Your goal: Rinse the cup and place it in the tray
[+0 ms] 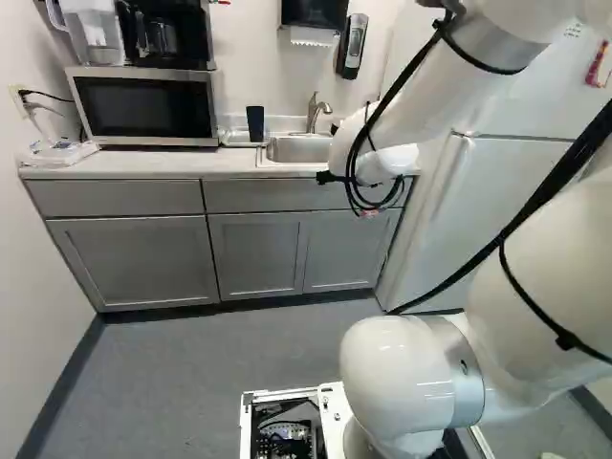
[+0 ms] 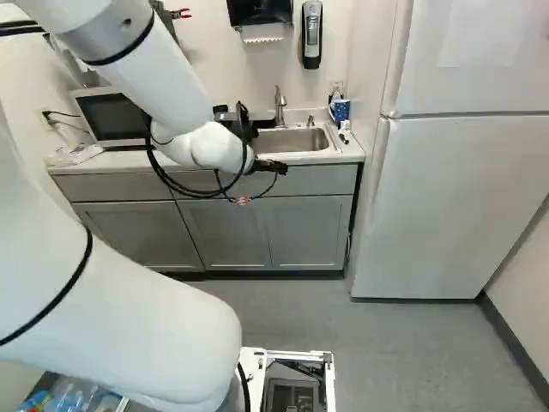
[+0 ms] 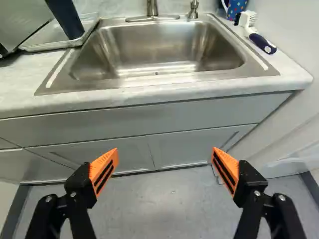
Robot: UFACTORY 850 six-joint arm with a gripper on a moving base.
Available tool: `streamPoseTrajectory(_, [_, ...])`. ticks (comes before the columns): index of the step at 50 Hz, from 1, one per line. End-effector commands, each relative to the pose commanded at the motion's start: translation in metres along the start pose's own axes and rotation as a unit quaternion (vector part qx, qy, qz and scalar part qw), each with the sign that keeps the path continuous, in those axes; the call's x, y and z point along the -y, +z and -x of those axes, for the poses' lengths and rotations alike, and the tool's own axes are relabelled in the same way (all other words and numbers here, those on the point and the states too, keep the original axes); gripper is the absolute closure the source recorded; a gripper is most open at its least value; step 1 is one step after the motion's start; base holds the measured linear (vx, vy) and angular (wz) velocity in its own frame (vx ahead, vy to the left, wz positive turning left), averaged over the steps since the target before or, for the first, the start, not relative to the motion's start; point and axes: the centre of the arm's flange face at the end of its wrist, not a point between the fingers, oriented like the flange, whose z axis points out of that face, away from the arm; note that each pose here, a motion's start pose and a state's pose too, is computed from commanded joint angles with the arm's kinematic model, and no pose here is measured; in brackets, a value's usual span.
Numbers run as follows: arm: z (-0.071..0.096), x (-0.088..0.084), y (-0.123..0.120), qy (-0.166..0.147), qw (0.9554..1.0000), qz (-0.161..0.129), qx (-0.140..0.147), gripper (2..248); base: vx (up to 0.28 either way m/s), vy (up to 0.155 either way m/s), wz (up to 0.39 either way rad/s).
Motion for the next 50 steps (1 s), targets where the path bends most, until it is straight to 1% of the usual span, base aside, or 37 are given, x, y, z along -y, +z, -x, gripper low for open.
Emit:
streamPoseTrajectory(8, [0.022, 0.004, -0.002, -0.003, 0.9998, -0.004, -0.019, 3, 0.0, 0.0, 0.0])
streamPoseTrajectory(24, [0.06, 0.009, -0.009, -0.009, 0.9986, -0.012, -0.051, 3, 0.0, 0.0, 0.0])
streamPoseTrajectory(37, [0.085, 0.012, -0.016, -0.012, 0.9971, -0.018, -0.073, 3, 0.0, 0.0, 0.0])
streamPoseTrajectory(50, [0.105, 0.014, -0.023, -0.014, 0.9955, -0.023, -0.091, 3, 0.0, 0.0, 0.0])
